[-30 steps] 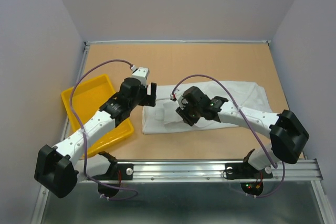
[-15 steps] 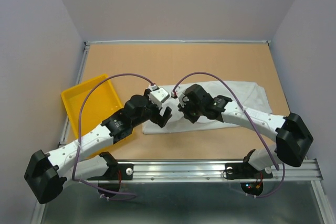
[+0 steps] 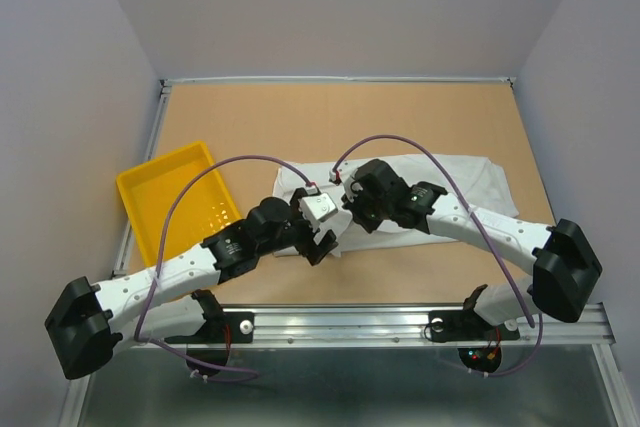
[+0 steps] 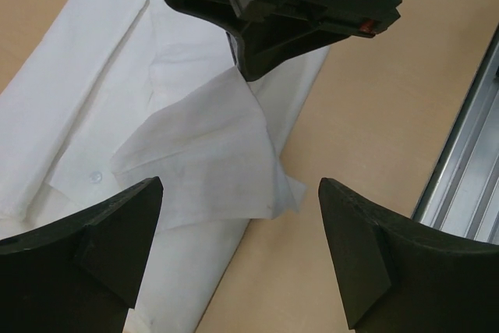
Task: Fold and stack the long sleeve shirts
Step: Fold the shirt
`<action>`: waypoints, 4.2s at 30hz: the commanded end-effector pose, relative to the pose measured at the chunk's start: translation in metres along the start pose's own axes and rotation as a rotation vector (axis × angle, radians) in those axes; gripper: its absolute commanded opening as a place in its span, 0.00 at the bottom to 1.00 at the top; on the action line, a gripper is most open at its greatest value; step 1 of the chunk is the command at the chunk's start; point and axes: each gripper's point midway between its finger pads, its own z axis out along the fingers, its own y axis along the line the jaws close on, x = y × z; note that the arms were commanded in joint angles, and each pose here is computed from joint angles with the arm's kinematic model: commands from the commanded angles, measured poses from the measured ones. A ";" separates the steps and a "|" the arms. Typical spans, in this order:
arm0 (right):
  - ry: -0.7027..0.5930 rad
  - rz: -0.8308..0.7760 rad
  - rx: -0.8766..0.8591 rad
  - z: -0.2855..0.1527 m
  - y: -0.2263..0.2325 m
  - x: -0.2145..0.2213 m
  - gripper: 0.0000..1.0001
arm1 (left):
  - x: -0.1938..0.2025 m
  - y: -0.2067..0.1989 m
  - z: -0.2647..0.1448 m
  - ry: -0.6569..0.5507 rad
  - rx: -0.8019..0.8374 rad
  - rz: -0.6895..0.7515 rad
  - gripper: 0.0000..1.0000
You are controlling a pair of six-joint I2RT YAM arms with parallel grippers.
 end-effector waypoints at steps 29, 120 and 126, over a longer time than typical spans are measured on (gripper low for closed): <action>-0.192 0.096 0.068 -0.035 -0.020 -0.069 0.01 | -0.014 -0.021 0.036 -0.099 -0.307 -0.218 0.83; -0.091 0.851 0.635 -0.025 -0.241 0.021 0.62 | -0.108 -0.214 0.037 0.121 0.791 0.117 0.00; -0.273 0.837 0.733 -0.104 -0.240 -0.009 0.82 | -0.123 -0.142 0.065 0.044 0.704 -0.026 0.00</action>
